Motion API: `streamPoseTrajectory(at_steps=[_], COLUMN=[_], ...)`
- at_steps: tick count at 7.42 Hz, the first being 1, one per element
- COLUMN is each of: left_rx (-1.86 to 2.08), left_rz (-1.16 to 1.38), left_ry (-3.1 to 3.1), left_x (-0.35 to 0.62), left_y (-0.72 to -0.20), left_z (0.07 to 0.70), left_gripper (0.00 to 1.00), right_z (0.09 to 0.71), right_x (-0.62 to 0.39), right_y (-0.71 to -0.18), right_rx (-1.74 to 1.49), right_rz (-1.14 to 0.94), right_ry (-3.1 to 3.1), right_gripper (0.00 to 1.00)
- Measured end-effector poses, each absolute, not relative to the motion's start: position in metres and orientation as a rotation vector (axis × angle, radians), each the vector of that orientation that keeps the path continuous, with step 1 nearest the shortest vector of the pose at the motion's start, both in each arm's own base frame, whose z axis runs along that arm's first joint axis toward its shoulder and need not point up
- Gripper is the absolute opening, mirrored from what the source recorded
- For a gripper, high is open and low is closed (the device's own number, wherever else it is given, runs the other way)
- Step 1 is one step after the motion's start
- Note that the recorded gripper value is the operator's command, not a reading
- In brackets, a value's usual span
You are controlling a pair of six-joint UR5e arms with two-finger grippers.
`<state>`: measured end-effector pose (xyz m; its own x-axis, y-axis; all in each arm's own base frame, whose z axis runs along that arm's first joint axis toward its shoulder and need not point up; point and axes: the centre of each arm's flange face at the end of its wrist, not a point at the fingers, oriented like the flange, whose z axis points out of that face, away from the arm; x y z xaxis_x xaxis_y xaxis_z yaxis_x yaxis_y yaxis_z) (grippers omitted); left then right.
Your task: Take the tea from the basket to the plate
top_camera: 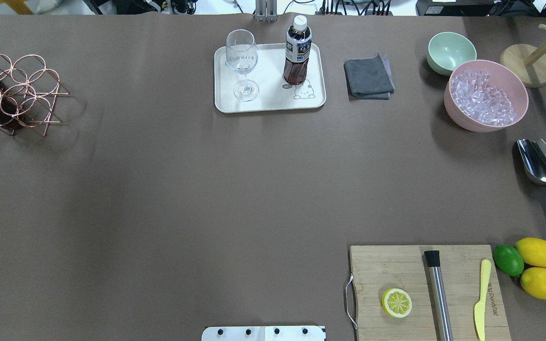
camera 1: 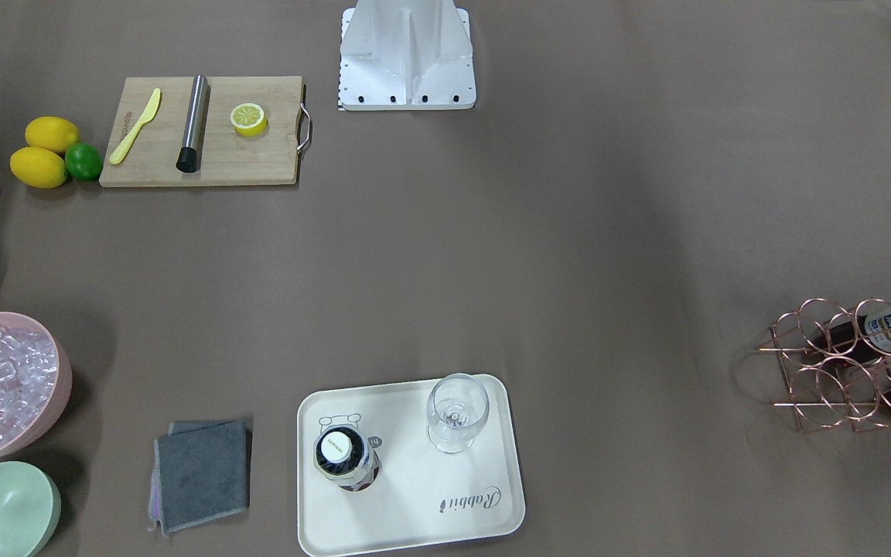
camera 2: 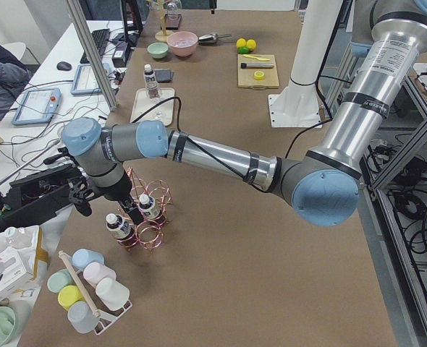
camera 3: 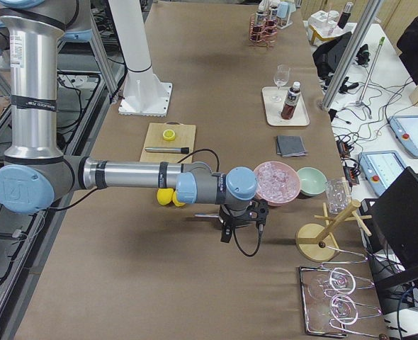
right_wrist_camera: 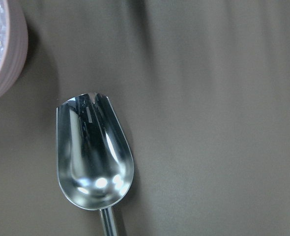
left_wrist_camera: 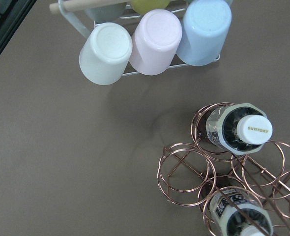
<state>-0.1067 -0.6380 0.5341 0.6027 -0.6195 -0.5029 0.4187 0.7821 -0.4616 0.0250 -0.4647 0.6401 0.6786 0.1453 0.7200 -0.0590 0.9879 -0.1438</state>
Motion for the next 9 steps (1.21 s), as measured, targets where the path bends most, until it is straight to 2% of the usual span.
streamPoseTrajectory(at_steps=[3, 9], left_rx=[-0.135, 0.092], left_rz=[-0.282, -0.025], left_ry=[0.722, 0.718], left_x=[-0.110, -0.089], left_y=[-0.623, -0.606], left_z=[0.558, 0.593], left_gripper=[0.95, 0.96], right_z=[0.599, 0.613], right_x=[0.029, 0.047], right_y=[-0.458, -0.431], right_rx=[-0.145, -0.182], right_rz=[0.136, 0.187], right_ry=[-0.768, -0.743], right_gripper=[1.00, 1.00])
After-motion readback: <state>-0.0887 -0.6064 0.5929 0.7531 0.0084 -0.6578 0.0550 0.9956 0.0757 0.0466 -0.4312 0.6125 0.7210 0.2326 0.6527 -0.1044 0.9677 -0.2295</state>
